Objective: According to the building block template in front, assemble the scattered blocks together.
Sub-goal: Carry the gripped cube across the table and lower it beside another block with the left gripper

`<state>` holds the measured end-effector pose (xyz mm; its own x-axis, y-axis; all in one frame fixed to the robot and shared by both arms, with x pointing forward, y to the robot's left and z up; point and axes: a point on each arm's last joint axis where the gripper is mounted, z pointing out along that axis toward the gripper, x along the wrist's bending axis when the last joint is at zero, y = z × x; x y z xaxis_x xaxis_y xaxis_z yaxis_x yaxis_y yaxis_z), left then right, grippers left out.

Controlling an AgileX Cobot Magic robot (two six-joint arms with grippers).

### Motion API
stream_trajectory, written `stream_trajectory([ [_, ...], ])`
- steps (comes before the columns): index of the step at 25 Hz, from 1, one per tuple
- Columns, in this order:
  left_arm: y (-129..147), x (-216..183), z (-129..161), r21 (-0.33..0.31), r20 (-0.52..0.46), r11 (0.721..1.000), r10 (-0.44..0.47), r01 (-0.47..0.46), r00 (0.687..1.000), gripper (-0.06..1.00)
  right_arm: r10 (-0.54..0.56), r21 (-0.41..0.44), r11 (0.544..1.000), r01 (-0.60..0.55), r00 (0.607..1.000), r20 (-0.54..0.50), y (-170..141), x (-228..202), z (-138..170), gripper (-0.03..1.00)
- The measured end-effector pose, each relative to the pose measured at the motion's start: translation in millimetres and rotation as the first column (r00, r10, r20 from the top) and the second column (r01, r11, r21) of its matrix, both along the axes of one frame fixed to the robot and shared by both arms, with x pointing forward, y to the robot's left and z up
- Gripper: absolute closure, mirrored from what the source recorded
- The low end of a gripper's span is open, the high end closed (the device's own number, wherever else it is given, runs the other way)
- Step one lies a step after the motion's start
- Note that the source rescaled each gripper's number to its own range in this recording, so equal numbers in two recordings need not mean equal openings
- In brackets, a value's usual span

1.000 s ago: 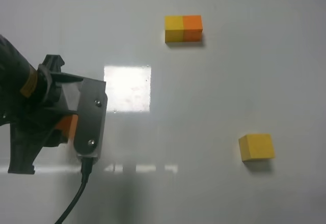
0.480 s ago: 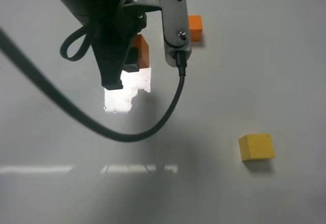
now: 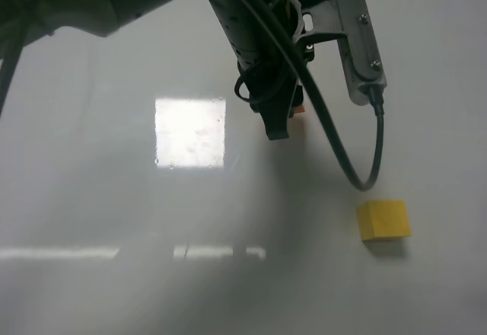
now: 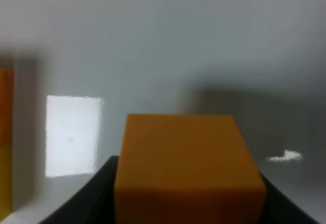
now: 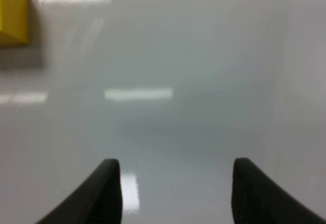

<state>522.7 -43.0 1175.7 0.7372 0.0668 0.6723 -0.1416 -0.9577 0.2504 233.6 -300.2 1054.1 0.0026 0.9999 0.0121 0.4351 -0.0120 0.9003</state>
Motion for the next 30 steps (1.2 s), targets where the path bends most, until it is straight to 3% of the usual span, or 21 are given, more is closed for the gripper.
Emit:
stream_trajectory([
  [11, -9.0, 9.0, -20.1, 0.053, -0.004, 0.999, 0.009, -0.008, 1.000, 0.94, 0.000, -0.001, 1.000, 0.000, 1.000, 0.000, 0.0, 0.0, 0.0, 0.84],
  [24, -10.2, 10.0, -22.2, 0.057, -0.004, 0.998, 0.009, -0.009, 1.000, 0.93, 0.000, -0.001, 1.000, 0.000, 1.000, 0.000, 0.0, 0.0, 0.0, 0.84],
  [25, -10.2, 10.1, -22.2, 0.058, -0.003, 0.998, 0.009, -0.009, 1.000, 0.86, 0.000, -0.001, 1.000, 0.000, 1.000, 0.000, 0.0, 0.0, 0.0, 0.84],
  [28, -10.2, 10.4, -22.5, 0.060, -0.002, 0.998, 0.011, -0.011, 1.000, 0.27, 0.000, -0.001, 1.000, 0.000, 1.000, 0.000, 0.0, 0.0, 0.0, 0.84],
  [30, -10.3, 10.8, -22.1, 0.059, 0.005, 0.998, 0.010, -0.010, 1.000, 0.07, 0.000, -0.001, 1.000, 0.000, 1.000, 0.000, 0.0, 0.0, 0.0, 0.84],
])
